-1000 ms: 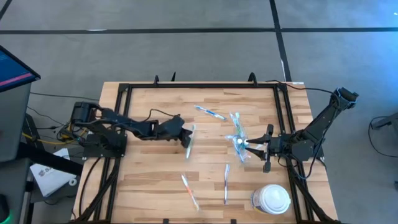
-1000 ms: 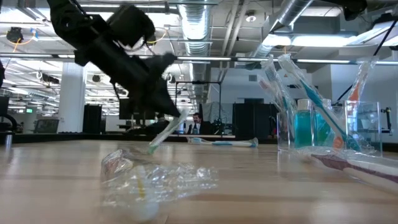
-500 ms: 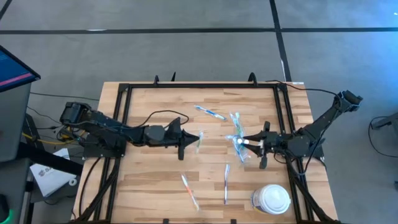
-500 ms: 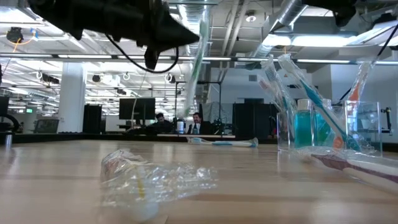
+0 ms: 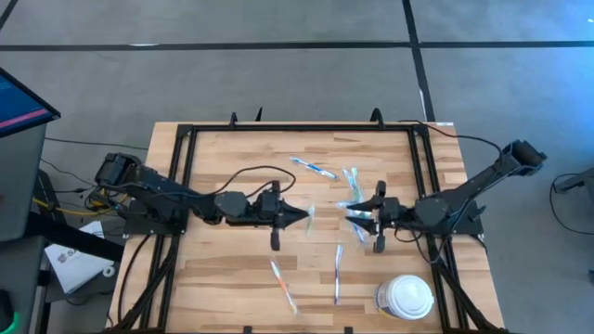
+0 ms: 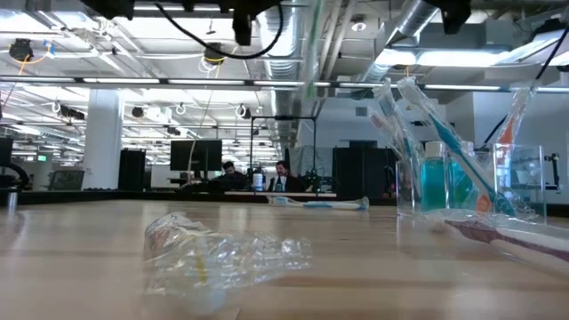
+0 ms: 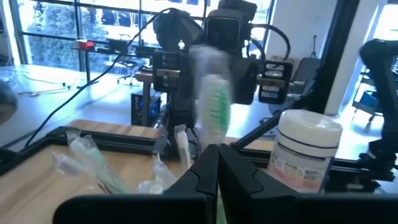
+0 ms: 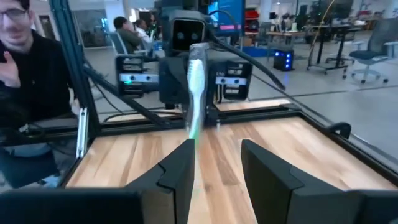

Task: Pick & Place toothbrushing station
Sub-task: Put the green toothbrush into the transparent organizer

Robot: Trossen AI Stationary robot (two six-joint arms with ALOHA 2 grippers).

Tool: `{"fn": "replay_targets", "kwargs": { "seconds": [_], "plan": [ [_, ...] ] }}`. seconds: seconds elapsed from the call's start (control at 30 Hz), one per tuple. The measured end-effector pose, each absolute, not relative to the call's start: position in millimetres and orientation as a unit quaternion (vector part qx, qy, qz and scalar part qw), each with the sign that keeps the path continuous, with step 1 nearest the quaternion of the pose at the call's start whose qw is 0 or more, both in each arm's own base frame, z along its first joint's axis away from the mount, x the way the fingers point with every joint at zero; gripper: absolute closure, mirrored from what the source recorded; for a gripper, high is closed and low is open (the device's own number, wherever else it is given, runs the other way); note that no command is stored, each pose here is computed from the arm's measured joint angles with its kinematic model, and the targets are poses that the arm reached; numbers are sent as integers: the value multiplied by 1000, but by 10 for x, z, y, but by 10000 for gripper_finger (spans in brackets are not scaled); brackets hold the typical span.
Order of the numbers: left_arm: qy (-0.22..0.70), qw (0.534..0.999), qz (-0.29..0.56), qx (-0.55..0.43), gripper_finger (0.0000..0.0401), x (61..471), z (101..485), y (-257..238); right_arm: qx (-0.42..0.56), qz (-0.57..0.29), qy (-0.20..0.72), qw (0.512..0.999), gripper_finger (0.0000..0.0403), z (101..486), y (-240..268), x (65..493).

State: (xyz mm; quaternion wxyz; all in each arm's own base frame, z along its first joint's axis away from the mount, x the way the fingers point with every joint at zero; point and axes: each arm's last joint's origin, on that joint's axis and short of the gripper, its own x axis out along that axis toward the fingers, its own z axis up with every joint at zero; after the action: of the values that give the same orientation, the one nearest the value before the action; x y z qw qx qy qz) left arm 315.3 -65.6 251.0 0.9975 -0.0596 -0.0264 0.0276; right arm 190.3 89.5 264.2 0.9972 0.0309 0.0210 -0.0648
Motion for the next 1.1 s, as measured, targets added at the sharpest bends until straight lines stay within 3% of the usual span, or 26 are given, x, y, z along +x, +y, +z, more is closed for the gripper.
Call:
{"fn": "replay_targets", "kwargs": {
  "seconds": [0.5,1.1],
  "plan": [
    [-42,998,11,-38,401,3562,2581,-762,12,-44,24,999,281,2625,888,2133],
    [-42,999,11,-27,401,3569,2589,-759,-2,-39,58,998,287,2571,890,2484]
  ]
}}
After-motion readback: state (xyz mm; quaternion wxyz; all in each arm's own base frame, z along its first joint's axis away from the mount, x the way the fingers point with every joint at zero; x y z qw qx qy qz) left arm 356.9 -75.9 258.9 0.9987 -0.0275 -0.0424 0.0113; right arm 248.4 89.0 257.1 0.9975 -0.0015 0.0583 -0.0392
